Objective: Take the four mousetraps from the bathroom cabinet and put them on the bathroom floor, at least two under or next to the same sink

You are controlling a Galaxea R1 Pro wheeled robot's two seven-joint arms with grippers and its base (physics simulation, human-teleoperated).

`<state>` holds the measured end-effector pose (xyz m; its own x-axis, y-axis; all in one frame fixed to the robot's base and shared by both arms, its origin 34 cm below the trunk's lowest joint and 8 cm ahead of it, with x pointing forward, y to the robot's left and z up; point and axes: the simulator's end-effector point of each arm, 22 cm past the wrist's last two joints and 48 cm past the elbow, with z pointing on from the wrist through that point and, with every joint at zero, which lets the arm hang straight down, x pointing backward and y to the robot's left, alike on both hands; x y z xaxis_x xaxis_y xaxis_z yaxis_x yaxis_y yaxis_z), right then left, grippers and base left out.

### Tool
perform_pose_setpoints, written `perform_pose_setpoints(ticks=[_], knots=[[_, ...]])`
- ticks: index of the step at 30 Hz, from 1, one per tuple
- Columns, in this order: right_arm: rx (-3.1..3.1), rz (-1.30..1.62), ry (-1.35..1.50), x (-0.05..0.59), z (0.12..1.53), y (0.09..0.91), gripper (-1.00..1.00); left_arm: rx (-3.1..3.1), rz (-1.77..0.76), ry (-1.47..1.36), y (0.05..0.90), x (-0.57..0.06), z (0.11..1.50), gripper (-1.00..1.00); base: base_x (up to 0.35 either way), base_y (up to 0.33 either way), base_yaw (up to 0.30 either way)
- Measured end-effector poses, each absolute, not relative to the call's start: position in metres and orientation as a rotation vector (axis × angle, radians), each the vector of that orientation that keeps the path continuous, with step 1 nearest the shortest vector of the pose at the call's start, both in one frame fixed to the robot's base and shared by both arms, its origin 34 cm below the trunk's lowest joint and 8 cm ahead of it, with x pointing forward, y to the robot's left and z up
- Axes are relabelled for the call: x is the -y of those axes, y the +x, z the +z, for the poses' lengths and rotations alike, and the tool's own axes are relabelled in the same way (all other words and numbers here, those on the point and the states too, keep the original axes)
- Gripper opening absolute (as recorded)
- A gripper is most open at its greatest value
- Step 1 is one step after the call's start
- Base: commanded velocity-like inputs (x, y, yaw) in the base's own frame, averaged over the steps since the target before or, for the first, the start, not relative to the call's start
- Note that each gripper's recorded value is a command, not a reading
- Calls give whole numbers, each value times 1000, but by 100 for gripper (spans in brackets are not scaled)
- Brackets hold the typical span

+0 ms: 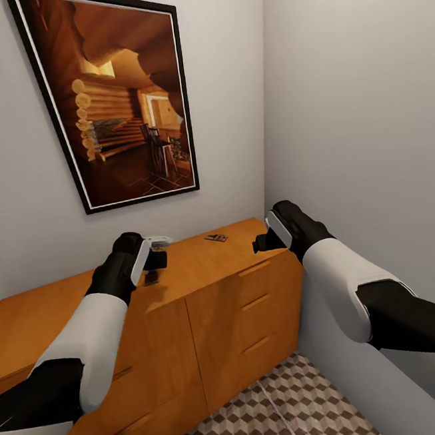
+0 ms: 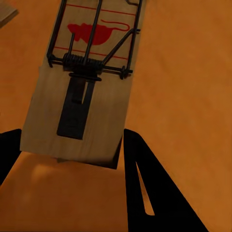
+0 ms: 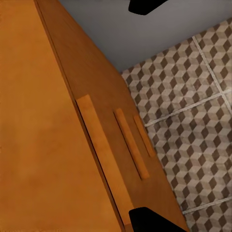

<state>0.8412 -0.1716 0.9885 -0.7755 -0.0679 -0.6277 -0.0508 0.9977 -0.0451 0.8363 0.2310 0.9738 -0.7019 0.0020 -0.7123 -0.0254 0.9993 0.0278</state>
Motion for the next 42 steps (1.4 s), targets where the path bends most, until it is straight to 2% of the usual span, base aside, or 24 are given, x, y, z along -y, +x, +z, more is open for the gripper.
perform_pose_setpoints(ticks=[29, 42], knots=[[-2459, -36, -85, 170, 989, 841, 100, -2351, 38, -21, 836, -229, 973, -100, 0, 0, 1], [-2461, -36, -83, 171, 988, 841, 100, -2347, 44, -31, 837, -235, 974, -100, 0, 0, 229]])
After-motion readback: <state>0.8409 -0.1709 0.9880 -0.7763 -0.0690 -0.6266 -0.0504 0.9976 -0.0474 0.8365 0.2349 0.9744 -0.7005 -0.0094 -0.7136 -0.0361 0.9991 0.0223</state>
